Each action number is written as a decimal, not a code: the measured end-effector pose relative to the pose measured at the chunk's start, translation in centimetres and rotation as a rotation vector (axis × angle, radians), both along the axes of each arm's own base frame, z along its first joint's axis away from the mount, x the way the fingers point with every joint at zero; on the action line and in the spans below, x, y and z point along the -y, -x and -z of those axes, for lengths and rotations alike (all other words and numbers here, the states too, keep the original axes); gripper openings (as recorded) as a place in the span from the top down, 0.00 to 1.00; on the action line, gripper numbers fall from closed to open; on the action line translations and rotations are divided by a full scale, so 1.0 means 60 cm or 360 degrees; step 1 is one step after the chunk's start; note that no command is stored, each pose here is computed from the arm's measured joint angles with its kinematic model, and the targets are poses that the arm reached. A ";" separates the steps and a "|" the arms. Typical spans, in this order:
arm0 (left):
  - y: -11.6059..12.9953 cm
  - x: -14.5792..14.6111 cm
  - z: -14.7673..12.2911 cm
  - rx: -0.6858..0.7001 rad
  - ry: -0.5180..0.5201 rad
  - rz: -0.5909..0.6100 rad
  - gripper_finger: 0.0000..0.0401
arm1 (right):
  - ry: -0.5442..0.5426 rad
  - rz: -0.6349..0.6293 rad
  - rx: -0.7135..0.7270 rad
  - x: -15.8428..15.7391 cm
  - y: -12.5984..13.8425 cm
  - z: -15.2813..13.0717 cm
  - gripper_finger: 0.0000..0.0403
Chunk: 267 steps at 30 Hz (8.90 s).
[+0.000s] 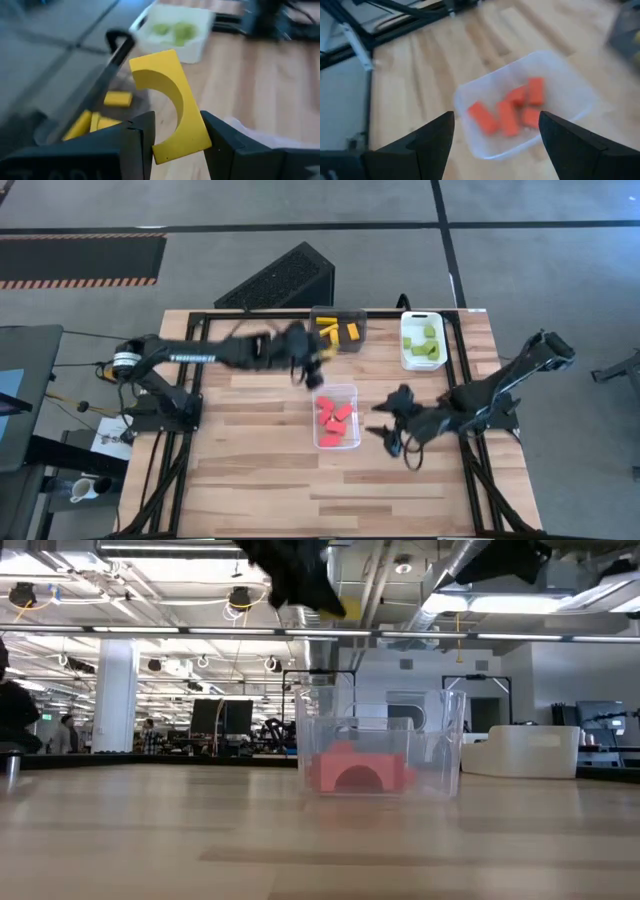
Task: Sort & place blocks by color
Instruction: Put the yellow block into the black bin, then return to Home Position
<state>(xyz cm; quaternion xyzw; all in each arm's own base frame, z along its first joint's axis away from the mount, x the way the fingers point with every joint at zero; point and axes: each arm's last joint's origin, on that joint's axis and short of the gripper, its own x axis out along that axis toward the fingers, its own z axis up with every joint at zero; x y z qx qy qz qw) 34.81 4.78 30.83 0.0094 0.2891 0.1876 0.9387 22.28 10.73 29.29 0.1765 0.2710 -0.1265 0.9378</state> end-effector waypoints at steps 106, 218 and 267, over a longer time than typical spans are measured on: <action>0.458 0.013 0.042 0.1381 0.0393 0.0000 0.99 | -0.0091 0.0021 0.0971 0.187 0.145 0.097 0.97; 0.417 0.043 0.237 0.0944 0.0226 0.0099 1.00 | 0.0533 -0.0356 0.0742 0.183 0.206 0.213 0.98; 0.417 0.043 0.237 0.0944 0.0228 0.0094 1.00 | 0.0532 -0.0354 0.0740 0.183 0.206 0.214 0.98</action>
